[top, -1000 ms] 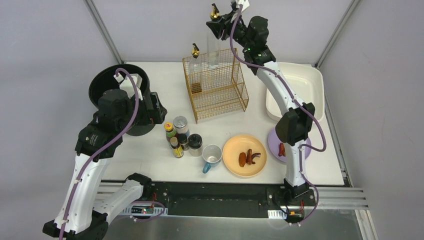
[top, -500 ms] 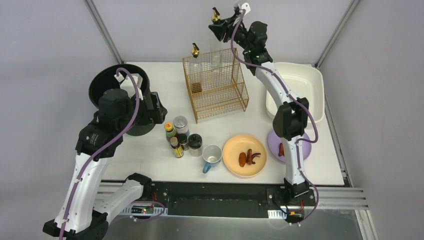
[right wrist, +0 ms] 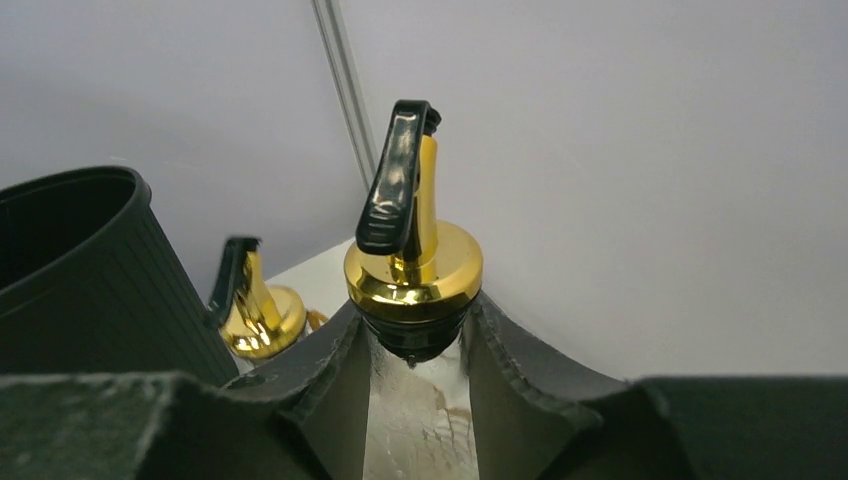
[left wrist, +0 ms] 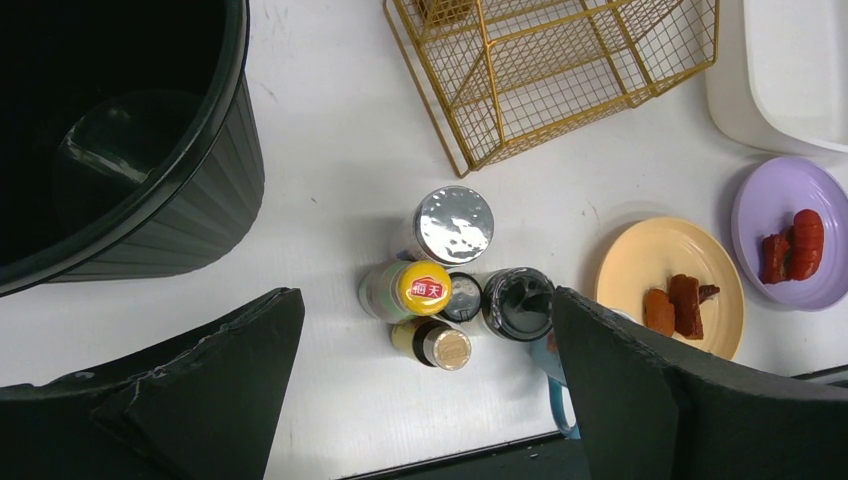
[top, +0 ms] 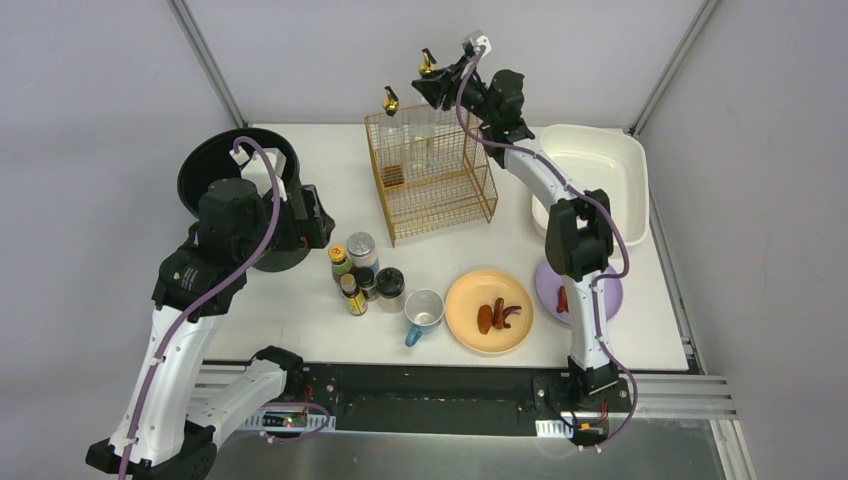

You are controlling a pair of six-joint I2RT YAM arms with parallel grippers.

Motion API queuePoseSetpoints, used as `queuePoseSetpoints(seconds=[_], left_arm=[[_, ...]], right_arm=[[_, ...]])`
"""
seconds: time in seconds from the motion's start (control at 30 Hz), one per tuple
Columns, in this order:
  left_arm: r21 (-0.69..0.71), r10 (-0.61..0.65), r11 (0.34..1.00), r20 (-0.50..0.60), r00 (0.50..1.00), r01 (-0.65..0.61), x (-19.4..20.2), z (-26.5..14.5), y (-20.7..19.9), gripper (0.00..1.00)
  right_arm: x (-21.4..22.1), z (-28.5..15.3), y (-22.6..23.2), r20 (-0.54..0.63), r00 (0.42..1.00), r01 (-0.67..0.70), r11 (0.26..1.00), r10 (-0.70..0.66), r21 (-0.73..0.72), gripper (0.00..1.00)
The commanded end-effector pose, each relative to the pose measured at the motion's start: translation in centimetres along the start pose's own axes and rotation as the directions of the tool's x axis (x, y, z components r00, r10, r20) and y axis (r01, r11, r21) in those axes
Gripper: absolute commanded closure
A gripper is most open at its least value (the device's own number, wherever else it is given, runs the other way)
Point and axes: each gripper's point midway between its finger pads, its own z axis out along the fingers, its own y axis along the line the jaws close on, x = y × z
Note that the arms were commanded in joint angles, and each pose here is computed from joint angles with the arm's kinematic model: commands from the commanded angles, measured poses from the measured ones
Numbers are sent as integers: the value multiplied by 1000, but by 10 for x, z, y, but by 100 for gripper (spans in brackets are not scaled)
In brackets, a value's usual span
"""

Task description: Clear the kitchen counter

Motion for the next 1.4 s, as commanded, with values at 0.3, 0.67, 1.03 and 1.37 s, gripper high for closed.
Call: queuePoseSetpoints(seconds=[0.3,0.67,1.03,1.37], left_arm=[[12,7,1000,44,999,-8,-9,-1,-2,0],[12,6,1000,44,999,-6,-8,-2,-1,1],[16,3,1000,49,999,-4,-6,-4,-1,0],[21,-5,1000,64,998,4,-7,-9,-1,1]], right_arm=[[-49,-17,39,150,986,81,993,-68,-87,99],[-25,-18,50,98,993,73,991,-63,-109,73],[-26,-18,65,81,991,114,988,-106,-107,51],[-35,-32,77,64,990,131,988,-127,-78,33]])
